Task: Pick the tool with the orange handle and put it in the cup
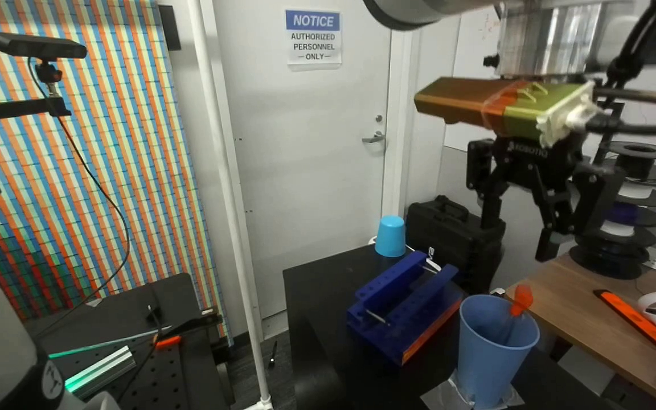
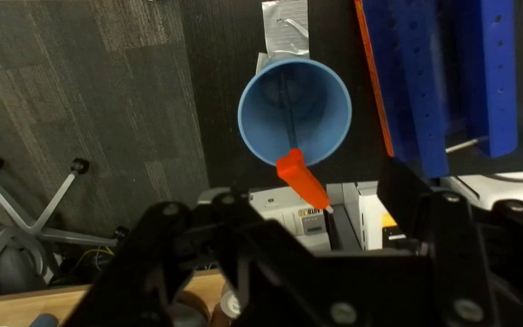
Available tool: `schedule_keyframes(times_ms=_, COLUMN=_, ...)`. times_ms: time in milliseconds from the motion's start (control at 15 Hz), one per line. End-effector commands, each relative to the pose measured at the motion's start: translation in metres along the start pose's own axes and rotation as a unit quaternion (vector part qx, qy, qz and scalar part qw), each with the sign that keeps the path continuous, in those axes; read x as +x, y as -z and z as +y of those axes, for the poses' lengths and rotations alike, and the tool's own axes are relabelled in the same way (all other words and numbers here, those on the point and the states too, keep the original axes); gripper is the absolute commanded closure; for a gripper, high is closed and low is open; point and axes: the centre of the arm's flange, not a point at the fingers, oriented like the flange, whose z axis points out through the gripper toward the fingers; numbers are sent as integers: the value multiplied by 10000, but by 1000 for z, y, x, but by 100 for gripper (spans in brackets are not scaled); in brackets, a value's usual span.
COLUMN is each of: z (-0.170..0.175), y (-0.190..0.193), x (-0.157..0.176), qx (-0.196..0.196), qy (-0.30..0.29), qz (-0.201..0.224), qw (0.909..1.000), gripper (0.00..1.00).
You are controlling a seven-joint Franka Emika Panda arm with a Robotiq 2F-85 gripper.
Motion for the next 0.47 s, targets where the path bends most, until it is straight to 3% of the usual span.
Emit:
schedule_keyframes(times_ms=0, z=-5, y=69, x=-62, qx=339, qy=-321, qz=216, qw=9987, gripper=0)
schedule_keyframes(times_ms=200, z=0, y=89, x=-119, qx=528, qy=-509, qz=-183, qw=9971, gripper=0)
schedule_keyframes(times_ms=333, z=15, y=85, x=-157, qx=637, qy=-950, qz=-865, qw=9897, gripper=0)
schedule_keyframes(times_ms=400, z=5, y=74, x=-113, qx=496, qy=-592, qz=-643, qw=9949, gripper=0)
